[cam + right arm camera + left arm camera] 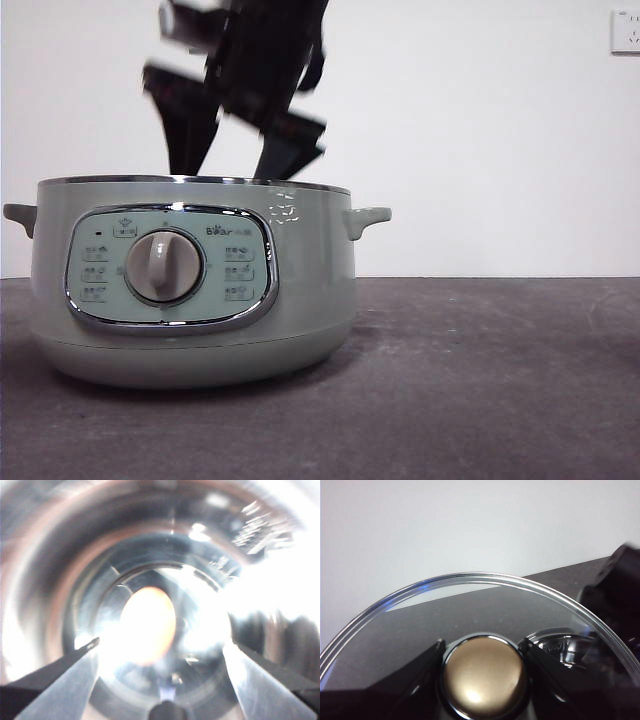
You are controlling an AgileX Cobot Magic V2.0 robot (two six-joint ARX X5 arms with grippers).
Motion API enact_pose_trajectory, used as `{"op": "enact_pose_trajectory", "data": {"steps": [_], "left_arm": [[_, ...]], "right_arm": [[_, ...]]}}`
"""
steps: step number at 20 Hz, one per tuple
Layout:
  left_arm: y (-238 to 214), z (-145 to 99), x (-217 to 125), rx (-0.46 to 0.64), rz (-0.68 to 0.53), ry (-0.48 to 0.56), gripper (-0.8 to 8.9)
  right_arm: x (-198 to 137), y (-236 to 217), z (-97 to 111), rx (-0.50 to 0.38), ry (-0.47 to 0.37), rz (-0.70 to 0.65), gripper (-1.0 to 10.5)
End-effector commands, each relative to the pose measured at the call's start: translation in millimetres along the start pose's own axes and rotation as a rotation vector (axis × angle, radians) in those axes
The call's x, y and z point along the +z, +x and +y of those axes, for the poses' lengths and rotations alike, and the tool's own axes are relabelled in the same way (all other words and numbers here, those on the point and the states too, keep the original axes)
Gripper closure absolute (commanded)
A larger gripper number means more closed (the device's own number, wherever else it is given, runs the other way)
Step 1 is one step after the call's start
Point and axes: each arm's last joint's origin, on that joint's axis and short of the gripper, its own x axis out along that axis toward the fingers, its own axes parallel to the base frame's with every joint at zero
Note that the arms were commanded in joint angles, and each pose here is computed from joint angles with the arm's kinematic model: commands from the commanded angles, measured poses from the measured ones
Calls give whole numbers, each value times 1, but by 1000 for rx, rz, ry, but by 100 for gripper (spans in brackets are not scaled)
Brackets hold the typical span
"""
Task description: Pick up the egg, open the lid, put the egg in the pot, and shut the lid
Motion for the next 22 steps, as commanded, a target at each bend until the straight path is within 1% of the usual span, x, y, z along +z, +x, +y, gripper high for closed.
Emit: {"op": "enact_pose_trajectory", "data": {"steps": [1,2,3,4,6,8,10,12,14,17,22], "left_arm": [[4,-1,9,-1,-59,-16,822],[13,-5,11,-8,-53,-14,822],[21,-9,13,-44,-51,-15,822],[31,-14,16,-92,-54,-38,822],[55,-25,18,-160,-32,-51,822],[80,-36,16,-216,10,-63,822],[99,-44,13,-216,49,-63,822],[117,-51,8,-218,84,-71,822],[135,-58,3,-241,118,-71,822],[160,-70,-6,-267,161,-85,822],[197,-90,-27,-279,245,-85,822]], "right_arm": [[-1,-33,-3,-12,30,-20,538],[-3,-55,-6,-19,41,-46,538],[-5,-77,-9,-51,56,-78,538],[-7,-103,-12,-104,68,-128,538],[-15,-152,-16,-185,94,-220,538],[-28,-193,-17,-199,125,-293,538],[-40,-221,-16,-206,149,-344,538],[-51,-244,-12,-227,156,-377,538],[-64,-264,-9,-261,162,-397,538],[-81,-286,-5,-258,181,-411,539],[-101,-308,1,-259,183,-423,539]]}}
